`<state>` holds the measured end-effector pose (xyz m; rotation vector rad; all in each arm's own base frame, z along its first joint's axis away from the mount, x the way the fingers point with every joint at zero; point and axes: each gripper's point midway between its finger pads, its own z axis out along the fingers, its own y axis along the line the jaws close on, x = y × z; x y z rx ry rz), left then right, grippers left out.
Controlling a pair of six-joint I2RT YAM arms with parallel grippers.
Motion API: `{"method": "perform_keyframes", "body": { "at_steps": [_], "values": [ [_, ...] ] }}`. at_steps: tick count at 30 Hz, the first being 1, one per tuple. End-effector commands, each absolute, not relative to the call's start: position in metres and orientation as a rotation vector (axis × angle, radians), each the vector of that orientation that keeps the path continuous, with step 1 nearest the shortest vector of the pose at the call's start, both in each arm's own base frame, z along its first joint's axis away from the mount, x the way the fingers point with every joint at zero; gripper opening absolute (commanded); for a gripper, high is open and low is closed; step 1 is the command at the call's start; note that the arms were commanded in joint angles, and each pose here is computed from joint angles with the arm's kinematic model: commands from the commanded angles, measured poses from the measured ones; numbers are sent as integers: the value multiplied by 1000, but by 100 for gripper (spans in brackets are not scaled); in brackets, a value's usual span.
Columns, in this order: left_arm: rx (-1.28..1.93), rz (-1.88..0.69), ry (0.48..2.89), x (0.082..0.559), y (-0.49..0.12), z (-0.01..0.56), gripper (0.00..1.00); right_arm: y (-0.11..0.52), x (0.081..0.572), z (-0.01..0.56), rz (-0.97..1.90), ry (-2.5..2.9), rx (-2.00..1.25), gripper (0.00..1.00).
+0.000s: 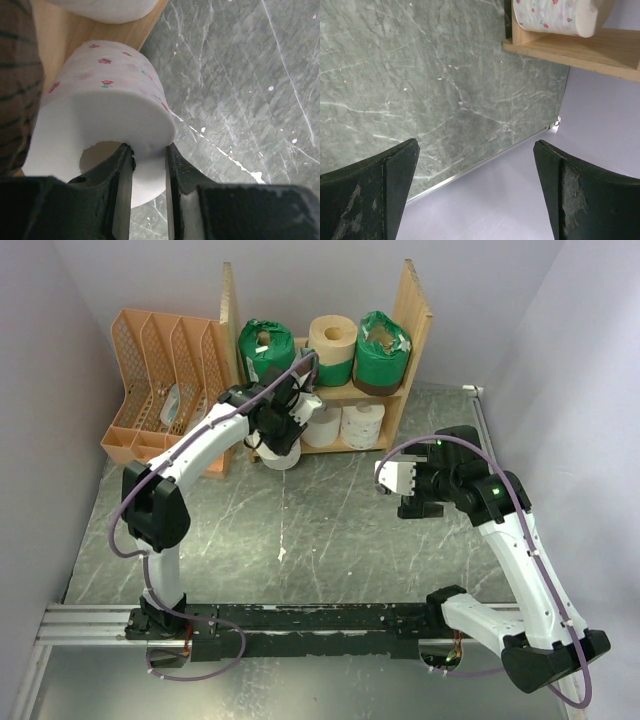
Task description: Place and organize the paper towels onto the shelf
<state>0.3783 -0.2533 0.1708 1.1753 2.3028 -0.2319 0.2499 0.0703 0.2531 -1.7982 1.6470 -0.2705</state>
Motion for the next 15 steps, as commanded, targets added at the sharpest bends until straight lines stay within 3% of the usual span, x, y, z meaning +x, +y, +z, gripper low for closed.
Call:
{"method": "perform_keyframes", "body": {
  "at_steps": [1, 10, 15],
  "values": [
    [1191, -272, 2226, 392, -269, 189, 9, 68, 249, 269, -287, 1625, -1737, 100],
    [1117, -187, 2162, 422, -268, 213, 10, 65, 247, 266, -285, 1635, -1734, 100],
    [1054, -53, 2134, 438, -252, 221, 21, 65, 248, 267, -283, 1633, -1732, 100]
  ]
}}
